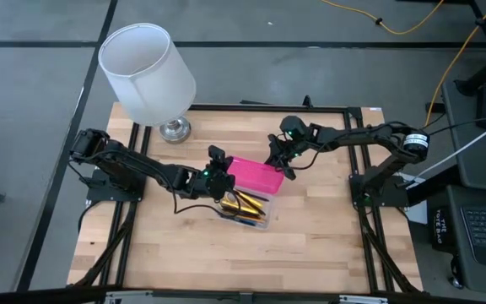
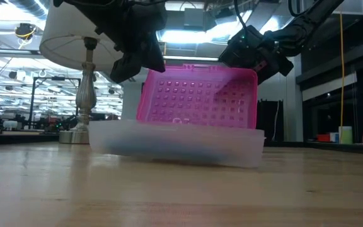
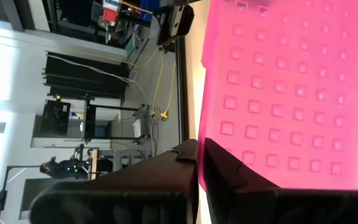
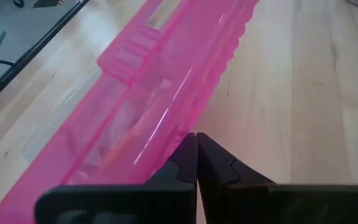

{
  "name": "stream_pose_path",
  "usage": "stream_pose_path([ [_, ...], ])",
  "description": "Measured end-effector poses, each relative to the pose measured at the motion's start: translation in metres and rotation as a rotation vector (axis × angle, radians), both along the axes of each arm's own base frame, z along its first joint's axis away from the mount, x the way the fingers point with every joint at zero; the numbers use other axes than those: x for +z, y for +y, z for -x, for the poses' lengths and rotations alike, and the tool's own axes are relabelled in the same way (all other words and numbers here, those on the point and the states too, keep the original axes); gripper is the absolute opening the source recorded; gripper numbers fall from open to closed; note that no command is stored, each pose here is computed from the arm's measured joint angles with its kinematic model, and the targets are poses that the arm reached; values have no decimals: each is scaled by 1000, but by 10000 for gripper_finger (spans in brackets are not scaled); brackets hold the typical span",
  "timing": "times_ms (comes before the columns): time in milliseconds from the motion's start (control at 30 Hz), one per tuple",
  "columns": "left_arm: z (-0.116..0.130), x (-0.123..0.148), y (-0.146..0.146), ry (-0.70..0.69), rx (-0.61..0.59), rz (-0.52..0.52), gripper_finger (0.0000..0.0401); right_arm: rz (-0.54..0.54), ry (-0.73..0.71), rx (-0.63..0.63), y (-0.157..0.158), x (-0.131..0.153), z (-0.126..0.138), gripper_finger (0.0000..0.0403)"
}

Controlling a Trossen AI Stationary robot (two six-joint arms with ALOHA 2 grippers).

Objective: Pick & place school supplies into a supply box
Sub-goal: Close the supply box

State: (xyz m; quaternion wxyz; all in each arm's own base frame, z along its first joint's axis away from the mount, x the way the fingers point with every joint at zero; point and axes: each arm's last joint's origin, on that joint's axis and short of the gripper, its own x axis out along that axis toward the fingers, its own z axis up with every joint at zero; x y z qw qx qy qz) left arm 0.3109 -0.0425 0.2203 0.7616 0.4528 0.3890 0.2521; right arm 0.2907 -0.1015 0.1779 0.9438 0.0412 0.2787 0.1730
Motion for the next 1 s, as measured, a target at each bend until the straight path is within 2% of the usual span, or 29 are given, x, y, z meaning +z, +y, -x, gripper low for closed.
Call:
stream_pose_path([
  [300, 0, 0, -1, 30, -20, -19, 9, -2, 1, -1, 0, 0, 0, 3],
  [733, 0, 0, -1, 26, -20, -18, 76, 0, -1, -1, 0, 0, 0, 3],
  [1000, -1, 3, -10, -33, -48, 17, 97, 0, 0, -1, 0, 0, 0, 3],
])
